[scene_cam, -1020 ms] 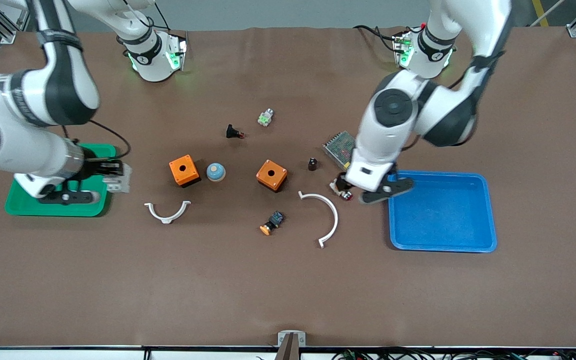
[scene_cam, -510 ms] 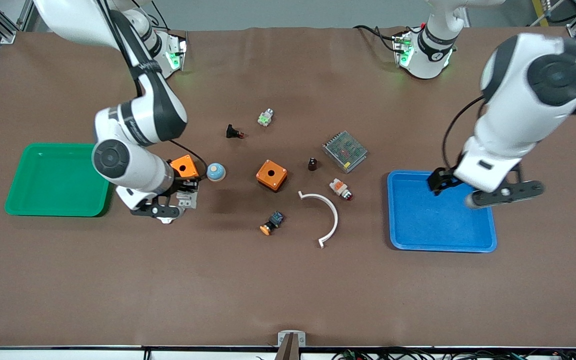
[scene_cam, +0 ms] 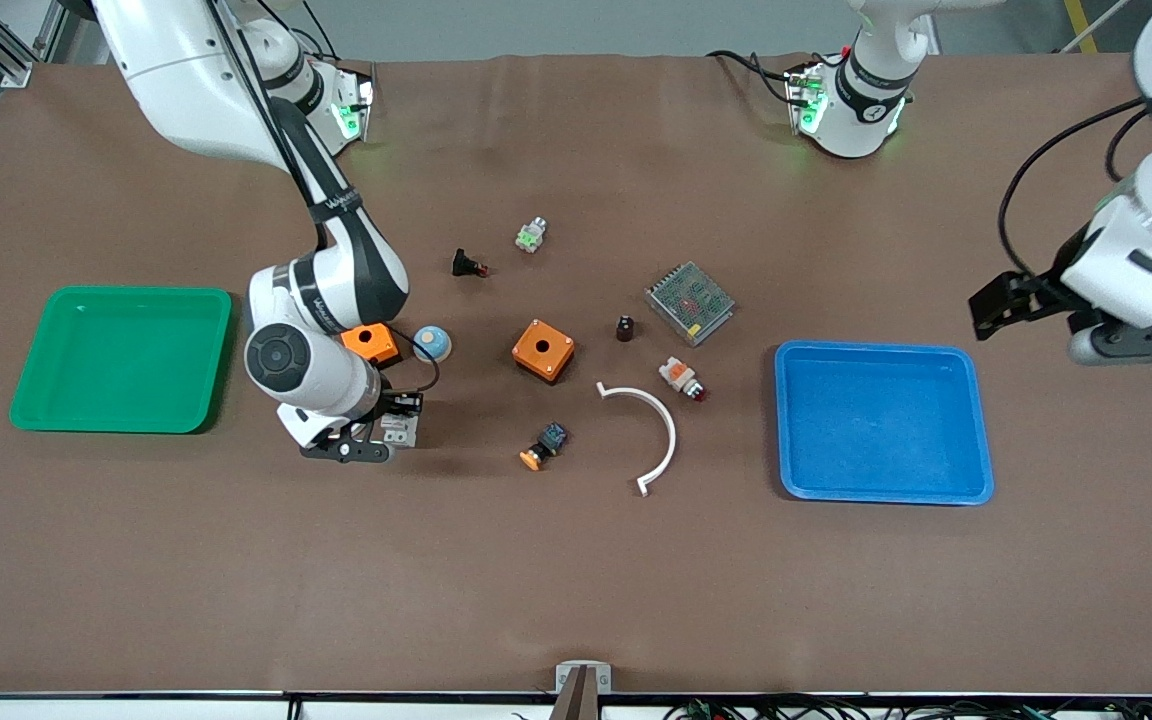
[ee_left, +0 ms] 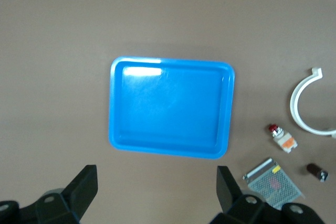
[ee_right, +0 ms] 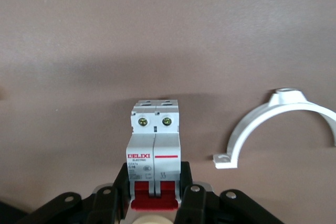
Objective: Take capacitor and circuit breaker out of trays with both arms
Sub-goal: 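Lower the white breaker beside the white arc clip and open the right gripper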
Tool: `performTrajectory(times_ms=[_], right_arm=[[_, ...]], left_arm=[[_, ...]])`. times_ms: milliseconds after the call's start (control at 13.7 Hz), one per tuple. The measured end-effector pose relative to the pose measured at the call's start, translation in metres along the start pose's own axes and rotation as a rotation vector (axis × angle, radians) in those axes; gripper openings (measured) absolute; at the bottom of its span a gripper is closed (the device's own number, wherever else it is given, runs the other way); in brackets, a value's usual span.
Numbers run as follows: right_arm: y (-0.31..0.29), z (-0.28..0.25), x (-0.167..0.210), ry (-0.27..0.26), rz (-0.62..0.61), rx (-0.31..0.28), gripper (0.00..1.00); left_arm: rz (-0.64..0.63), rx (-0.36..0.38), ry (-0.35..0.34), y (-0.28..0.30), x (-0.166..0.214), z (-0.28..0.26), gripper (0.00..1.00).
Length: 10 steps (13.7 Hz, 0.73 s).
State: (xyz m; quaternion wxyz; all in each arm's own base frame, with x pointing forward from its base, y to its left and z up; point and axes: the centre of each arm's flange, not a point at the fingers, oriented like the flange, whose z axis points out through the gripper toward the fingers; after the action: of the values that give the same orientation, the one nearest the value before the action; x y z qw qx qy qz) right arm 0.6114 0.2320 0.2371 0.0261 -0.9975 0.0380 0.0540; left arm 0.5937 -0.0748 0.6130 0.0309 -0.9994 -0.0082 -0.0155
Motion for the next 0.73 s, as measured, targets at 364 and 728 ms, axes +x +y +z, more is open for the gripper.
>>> performTrajectory(times_ms=[364, 728], right_arm=[[-0.002, 0.007, 0.001, -0.003, -0.003, -0.003, 0.56], [-0.016, -0.074, -0.022, -0.089, -0.026, -0.02, 1.0]], left_arm=[[0.01, -0.029, -0.042, -0.034, -0.024, -0.02, 1.0], [0.012, -0.023, -0.063, -0.036, -0.043, -0.019, 1.0]])
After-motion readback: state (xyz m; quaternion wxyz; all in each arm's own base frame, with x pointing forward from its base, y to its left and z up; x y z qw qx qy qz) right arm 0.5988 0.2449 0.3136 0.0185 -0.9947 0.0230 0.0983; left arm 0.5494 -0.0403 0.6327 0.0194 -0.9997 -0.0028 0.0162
